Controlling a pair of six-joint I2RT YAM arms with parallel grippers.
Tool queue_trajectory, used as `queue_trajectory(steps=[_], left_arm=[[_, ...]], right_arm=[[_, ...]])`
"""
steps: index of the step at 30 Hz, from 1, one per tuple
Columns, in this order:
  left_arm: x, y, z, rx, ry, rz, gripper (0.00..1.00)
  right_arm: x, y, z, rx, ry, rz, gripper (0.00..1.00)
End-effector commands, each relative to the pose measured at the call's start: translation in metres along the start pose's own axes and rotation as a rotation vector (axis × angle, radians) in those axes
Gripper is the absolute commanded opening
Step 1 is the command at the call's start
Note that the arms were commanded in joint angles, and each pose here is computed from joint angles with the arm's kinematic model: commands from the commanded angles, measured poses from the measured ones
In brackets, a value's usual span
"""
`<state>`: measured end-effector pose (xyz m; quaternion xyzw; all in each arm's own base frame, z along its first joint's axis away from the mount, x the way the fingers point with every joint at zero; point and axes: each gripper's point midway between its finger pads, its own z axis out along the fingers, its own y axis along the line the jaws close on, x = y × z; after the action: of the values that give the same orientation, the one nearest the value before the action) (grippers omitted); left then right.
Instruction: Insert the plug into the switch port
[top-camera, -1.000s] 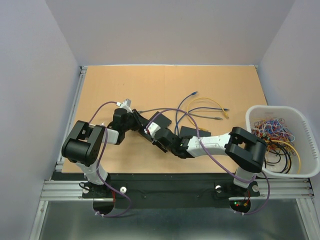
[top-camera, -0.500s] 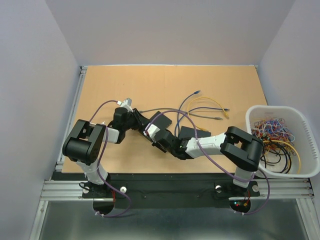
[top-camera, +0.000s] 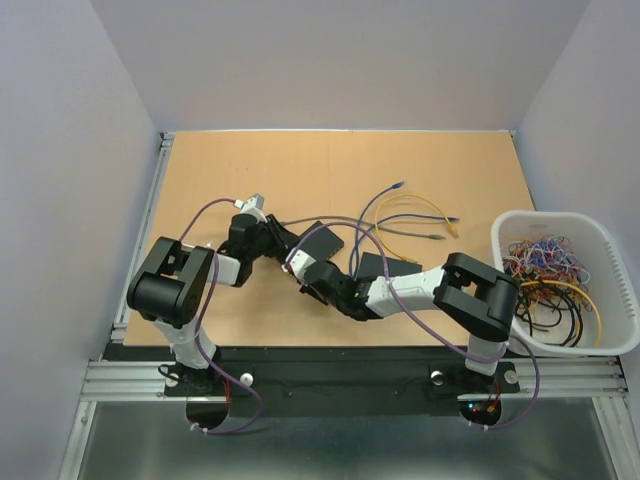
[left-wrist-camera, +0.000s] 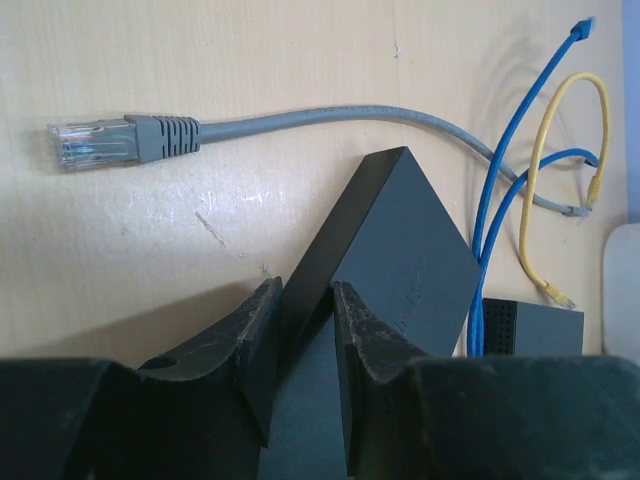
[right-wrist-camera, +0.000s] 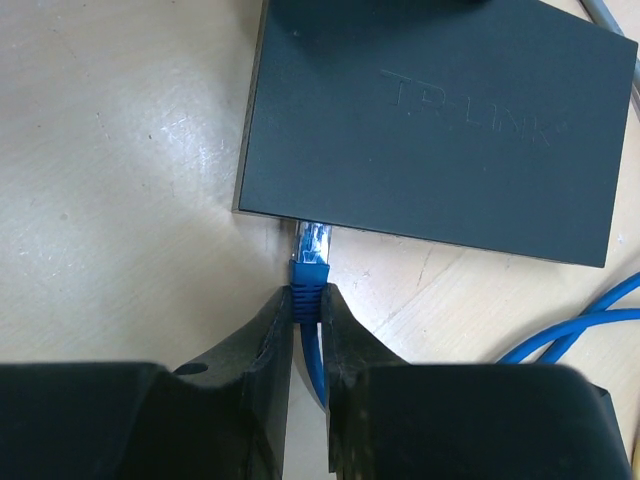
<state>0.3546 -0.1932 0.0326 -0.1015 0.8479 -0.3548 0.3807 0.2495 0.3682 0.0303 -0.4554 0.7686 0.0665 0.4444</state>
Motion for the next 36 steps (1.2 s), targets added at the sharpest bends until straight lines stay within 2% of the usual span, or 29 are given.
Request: queue_trajectory(steps=[1, 12, 21, 27, 31, 36], left_arm=[[0.112, 0.038, -0.030, -0.165, 0.346, -0.067, 0.35], [0.158, 0.042, -0.054, -0.188, 0.379, -0.124, 0.35], [0.179, 0.038, -0.070, -0.193, 0.387, -0.169, 0.35], [0.196, 0.030, -0.076, -0.170, 0.418, -0.171, 0.35], [0.202, 0.032, -0.076, -0.163, 0.434, -0.181, 0.35], [0.199, 0.024, -0.075, -0.129, 0.428, -0.180, 0.35]], right_arm=[[-0.074, -0.006, 0.007, 0.024, -0.207, 0.067, 0.01], [-0.095, -0.006, 0.021, 0.035, -0.215, 0.088, 0.00], [-0.128, -0.016, 0.029, 0.061, -0.263, 0.129, 0.00], [-0.140, -0.005, 0.036, -0.010, -0.289, 0.107, 0.00], [-0.140, 0.003, 0.033, -0.057, -0.309, 0.103, 0.01], [-0.110, 0.001, 0.032, -0.033, -0.256, 0.107, 0.00]])
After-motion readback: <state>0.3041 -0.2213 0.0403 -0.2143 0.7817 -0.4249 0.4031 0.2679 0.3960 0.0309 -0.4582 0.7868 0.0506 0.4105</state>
